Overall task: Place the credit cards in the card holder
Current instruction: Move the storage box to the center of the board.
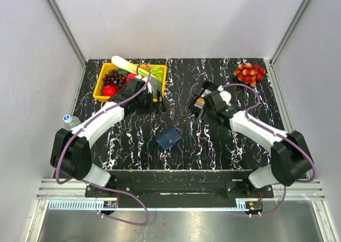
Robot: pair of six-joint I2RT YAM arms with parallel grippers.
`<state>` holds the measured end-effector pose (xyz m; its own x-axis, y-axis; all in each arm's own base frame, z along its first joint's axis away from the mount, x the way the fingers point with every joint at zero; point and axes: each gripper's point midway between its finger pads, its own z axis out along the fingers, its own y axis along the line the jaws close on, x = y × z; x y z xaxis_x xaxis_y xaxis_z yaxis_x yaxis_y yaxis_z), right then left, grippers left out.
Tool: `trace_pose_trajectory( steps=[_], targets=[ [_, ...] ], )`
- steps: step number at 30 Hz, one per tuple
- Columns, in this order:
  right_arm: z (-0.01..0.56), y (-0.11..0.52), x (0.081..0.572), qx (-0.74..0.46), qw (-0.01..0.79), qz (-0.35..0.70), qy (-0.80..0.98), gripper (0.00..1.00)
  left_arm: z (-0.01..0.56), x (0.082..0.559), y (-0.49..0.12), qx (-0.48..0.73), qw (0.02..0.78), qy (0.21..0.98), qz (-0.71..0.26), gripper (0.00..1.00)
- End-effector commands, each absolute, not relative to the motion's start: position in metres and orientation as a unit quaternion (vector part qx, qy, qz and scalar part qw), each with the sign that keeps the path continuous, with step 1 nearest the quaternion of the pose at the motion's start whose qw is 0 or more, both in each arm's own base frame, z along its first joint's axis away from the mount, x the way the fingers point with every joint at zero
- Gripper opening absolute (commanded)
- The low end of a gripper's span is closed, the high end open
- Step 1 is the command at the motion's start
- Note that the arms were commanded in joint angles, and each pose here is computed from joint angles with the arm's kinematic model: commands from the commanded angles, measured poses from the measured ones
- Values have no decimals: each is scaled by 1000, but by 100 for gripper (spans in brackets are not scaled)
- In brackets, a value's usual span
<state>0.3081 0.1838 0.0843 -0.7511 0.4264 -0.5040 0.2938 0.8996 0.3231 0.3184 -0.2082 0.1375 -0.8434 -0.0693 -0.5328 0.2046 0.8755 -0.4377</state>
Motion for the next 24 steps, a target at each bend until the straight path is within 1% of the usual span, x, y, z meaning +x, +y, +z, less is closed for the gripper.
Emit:
trace_pose_trajectory(
  steps=[1, 3, 5, 7, 11, 15, 17, 19, 21, 24],
  targets=[
    [168, 163, 340, 191, 423, 116, 878, 64, 164, 330, -242, 57, 306, 906, -288, 96],
    [181, 141, 359, 187, 438, 97, 874, 69, 163, 328, -251, 61, 303, 905, -291, 98],
    [186, 126, 381, 188, 419, 104, 882, 73, 162, 326, -261, 64, 300, 905, -294, 99],
    [180, 114, 401, 183, 411, 96, 888, 74, 161, 324, -270, 61, 292, 906, -299, 99],
    [160, 115, 429, 165, 387, 96, 902, 76, 160, 320, -284, 62, 286, 906, -305, 99],
    [136, 105, 443, 166, 364, 81, 913, 76, 162, 324, -308, 63, 286, 898, -330, 99],
    [124, 95, 449, 172, 362, 61, 914, 77, 155, 328, -321, 60, 276, 896, -342, 99],
    [110, 88, 454, 180, 347, 67, 918, 76, 149, 331, -337, 62, 263, 891, -365, 99],
    [96, 83, 453, 186, 329, 71, 923, 75, 145, 335, -352, 66, 250, 886, -386, 99],
    [91, 84, 444, 177, 322, 74, 927, 74, 132, 341, -363, 63, 236, 888, -390, 99]
  ],
)
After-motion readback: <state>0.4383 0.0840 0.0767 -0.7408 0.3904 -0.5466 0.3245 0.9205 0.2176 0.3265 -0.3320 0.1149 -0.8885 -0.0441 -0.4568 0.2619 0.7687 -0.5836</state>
